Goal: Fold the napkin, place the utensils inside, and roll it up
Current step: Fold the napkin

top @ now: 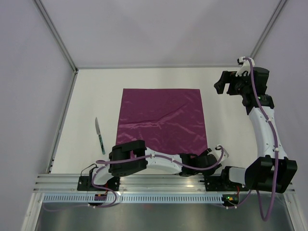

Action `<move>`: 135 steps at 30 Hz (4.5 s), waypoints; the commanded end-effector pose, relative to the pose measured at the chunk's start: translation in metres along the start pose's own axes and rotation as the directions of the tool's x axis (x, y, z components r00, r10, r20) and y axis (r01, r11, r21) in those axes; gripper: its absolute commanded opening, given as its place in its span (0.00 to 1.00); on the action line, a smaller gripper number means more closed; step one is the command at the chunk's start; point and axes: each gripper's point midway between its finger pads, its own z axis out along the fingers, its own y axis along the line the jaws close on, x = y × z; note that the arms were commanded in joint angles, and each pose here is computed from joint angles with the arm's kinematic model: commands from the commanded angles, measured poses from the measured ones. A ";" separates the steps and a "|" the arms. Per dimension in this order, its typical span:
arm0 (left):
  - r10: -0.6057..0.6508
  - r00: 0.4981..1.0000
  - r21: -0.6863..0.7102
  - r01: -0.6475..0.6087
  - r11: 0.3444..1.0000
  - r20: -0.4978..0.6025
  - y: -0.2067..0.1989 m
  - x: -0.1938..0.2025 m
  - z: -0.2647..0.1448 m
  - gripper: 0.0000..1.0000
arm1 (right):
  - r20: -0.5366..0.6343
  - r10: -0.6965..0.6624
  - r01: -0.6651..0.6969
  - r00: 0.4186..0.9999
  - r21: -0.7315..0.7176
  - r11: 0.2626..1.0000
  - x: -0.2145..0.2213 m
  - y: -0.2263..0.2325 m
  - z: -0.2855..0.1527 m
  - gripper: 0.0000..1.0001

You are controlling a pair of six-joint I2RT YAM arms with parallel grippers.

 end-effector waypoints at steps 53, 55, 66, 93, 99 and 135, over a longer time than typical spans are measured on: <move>-0.455 0.854 0.009 0.468 0.883 0.253 0.199 -0.109 -0.086 0.02 | -0.066 0.032 -0.034 0.997 -0.024 0.999 0.019 -0.002 0.007 0.97; -0.476 0.836 -0.033 0.503 0.863 0.274 0.233 -0.109 -0.096 0.02 | -0.074 0.037 -0.039 0.997 -0.031 0.999 0.021 -0.002 0.008 0.97; -0.588 0.747 -0.215 0.657 0.722 0.310 0.357 -0.072 -0.137 0.02 | -0.138 0.063 -0.079 0.988 -0.108 0.991 0.035 0.009 0.016 0.96; -0.671 0.643 -0.321 0.766 0.558 0.369 0.483 -0.021 -0.170 0.02 | -0.222 0.054 -0.088 0.974 -0.148 0.985 0.059 0.007 0.032 0.96; -0.681 0.627 -0.333 0.779 0.531 0.378 0.498 -0.012 -0.172 0.02 | -0.224 0.053 -0.088 0.973 -0.150 0.985 0.060 0.008 0.033 0.96; -0.705 0.584 -0.390 0.806 0.446 0.402 0.549 0.020 -0.181 0.02 | -0.224 0.031 -0.062 0.974 -0.133 0.989 0.064 0.006 0.032 0.96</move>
